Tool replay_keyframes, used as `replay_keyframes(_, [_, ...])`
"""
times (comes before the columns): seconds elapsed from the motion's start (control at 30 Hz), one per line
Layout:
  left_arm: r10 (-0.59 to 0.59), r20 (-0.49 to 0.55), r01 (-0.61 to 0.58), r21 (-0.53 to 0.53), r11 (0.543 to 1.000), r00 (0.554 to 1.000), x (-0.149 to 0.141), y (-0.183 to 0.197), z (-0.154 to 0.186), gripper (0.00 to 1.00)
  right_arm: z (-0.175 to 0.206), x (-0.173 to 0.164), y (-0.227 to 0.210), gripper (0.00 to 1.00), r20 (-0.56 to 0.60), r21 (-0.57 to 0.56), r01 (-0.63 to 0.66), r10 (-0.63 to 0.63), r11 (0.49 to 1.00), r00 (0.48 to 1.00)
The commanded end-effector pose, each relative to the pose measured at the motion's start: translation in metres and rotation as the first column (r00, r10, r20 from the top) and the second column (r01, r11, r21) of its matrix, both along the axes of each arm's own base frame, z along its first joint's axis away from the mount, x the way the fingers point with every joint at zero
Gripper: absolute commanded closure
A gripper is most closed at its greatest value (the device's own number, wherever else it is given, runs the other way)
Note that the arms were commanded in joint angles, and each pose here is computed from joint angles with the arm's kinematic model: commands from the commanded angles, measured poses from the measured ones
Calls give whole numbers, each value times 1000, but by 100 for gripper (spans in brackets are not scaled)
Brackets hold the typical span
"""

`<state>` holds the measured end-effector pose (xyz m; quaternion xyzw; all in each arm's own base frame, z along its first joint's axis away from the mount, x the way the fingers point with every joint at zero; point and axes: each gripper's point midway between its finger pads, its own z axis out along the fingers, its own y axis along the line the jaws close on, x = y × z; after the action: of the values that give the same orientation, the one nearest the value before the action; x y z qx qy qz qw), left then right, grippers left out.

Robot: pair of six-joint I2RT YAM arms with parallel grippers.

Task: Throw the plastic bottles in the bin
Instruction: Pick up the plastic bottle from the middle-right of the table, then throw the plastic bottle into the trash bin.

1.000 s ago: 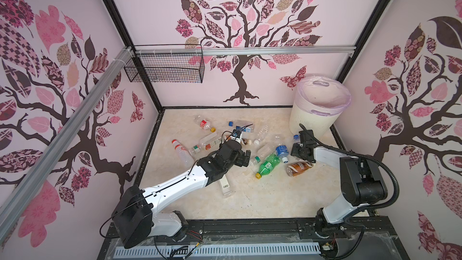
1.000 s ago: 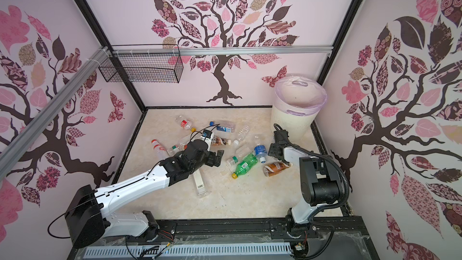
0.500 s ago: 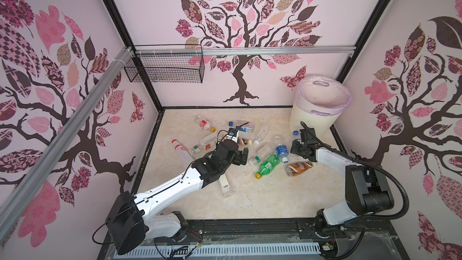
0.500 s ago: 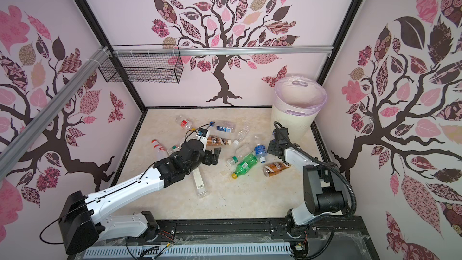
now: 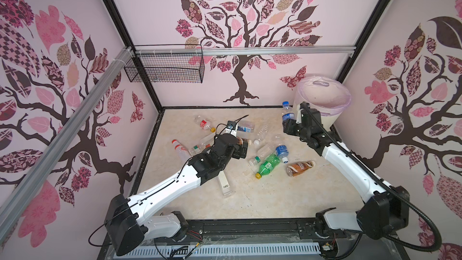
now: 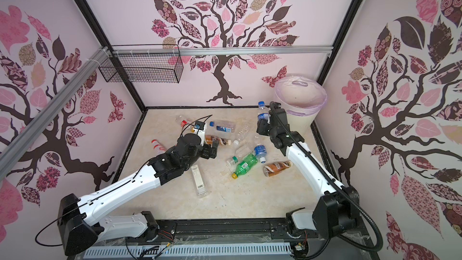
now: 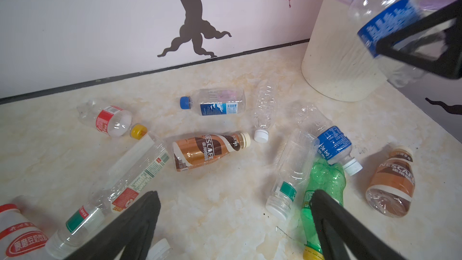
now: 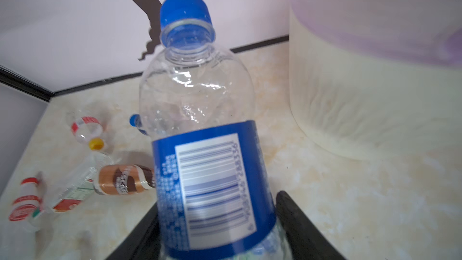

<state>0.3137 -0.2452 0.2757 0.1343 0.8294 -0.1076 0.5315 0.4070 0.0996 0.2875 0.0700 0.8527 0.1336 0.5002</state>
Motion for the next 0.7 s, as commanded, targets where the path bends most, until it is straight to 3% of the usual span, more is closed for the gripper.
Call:
replay_keyframes(0.0, [8, 74, -7, -9, 1000, 997, 6, 0, 40, 2, 107, -15, -6, 47, 232, 22, -8, 3, 1000, 973])
replay_keyframes(0.13, [-15, 117, 16, -9, 1000, 993, 11, -7, 68, 2, 201, -33, -15, 46, 423, 23, 6, -15, 1000, 906])
replay_keyframes(0.33, [-75, 167, 79, -16, 997, 983, 11, -20, 104, 2, 304, -87, -41, 46, 680, 53, 63, -83, 997, 729])
replay_keyframes(0.53, [-99, 224, 108, -27, 994, 969, 8, -21, 121, 2, 354, -120, -58, 43, 784, 61, 116, -120, 991, 609])
replay_keyframes(0.67, [-101, 237, 112, -34, 993, 966, 9, -23, 125, 2, 351, -104, -61, 41, 765, 39, 167, -137, 985, 629])
